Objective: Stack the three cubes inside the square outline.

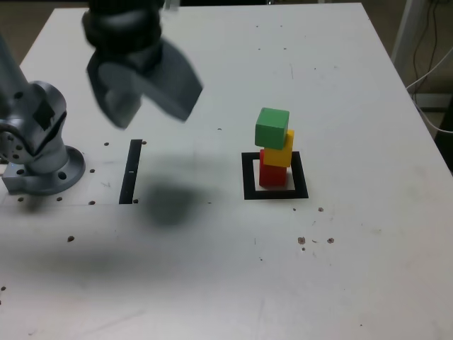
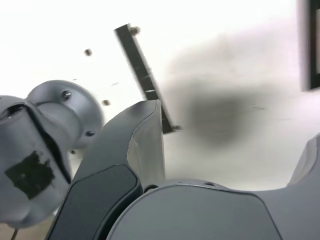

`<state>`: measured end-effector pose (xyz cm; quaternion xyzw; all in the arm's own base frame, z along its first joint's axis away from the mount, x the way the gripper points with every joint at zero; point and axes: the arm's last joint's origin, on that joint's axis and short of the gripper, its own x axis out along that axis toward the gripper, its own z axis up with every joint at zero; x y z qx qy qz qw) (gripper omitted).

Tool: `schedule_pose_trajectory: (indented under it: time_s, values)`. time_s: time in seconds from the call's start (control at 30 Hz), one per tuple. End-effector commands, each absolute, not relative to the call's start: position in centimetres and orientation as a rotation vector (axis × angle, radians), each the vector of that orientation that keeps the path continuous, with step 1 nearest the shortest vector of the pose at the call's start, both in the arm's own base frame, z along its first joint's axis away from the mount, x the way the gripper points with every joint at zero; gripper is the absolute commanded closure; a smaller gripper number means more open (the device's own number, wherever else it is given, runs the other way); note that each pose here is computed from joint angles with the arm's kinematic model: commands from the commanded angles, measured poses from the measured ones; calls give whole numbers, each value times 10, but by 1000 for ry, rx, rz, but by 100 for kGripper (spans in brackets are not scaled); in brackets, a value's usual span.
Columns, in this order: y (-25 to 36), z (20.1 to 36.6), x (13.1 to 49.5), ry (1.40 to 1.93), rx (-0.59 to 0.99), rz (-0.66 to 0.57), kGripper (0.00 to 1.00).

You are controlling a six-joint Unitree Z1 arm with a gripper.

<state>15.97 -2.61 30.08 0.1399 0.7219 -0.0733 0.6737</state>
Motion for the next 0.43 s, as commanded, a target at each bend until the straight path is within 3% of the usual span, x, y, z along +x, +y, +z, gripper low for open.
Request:
schedule_pose_trajectory:
  time_s: [0.0,0.4]
  values:
    - [-25,292,153,1634,311,-166,1]
    - [-22,247,139,1695,291,-172,0]
